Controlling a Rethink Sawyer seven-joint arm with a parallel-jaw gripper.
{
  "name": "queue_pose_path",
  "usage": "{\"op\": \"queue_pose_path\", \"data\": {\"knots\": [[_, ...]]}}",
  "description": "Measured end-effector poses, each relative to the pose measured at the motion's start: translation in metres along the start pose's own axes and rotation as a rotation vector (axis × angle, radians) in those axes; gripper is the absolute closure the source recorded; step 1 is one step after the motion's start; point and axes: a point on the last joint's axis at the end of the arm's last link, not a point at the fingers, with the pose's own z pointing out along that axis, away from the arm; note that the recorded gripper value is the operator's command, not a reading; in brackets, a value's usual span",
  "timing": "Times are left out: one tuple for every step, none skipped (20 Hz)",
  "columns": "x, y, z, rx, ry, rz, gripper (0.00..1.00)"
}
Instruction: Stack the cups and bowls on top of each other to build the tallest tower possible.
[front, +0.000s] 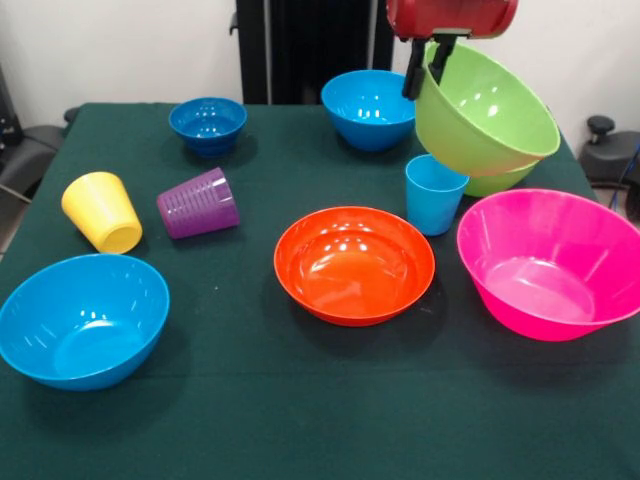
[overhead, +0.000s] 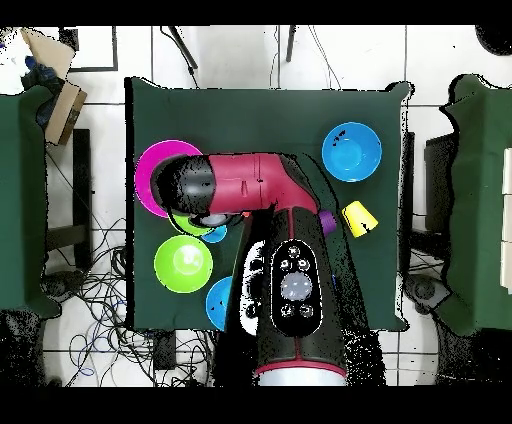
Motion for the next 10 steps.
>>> {"op": "queue_pose_path", "data": {"knots": [[-0.0012,-0.0006,0.0,-0.001,-0.009,0.002,1.0],[-0.0039,-0.001,0.0,-0.003,-0.029,0.006,1.0],[-0.0053,-0.0007,-0.0001,-0.004,-0.039,0.008,1.0],[-0.0067,-0.0001,-0.0001,-0.007,-0.05,0.011,1.0],[-0.0075,0.0004,0.0001,-0.009,-0.057,0.012,1.0],[-0.0088,0.0016,0.0006,-0.014,-0.072,0.017,1.0],[-0.0093,0.0024,0.0011,-0.017,-0.079,0.019,1.0],[-0.0095,0.003,0.0015,-0.02,-0.083,0.021,1.0],[-0.0096,0.0033,0.0018,-0.021,-0.086,0.022,1.0],[-0.0098,0.0046,0.0028,-0.026,-0.095,0.025,1.0]]}}
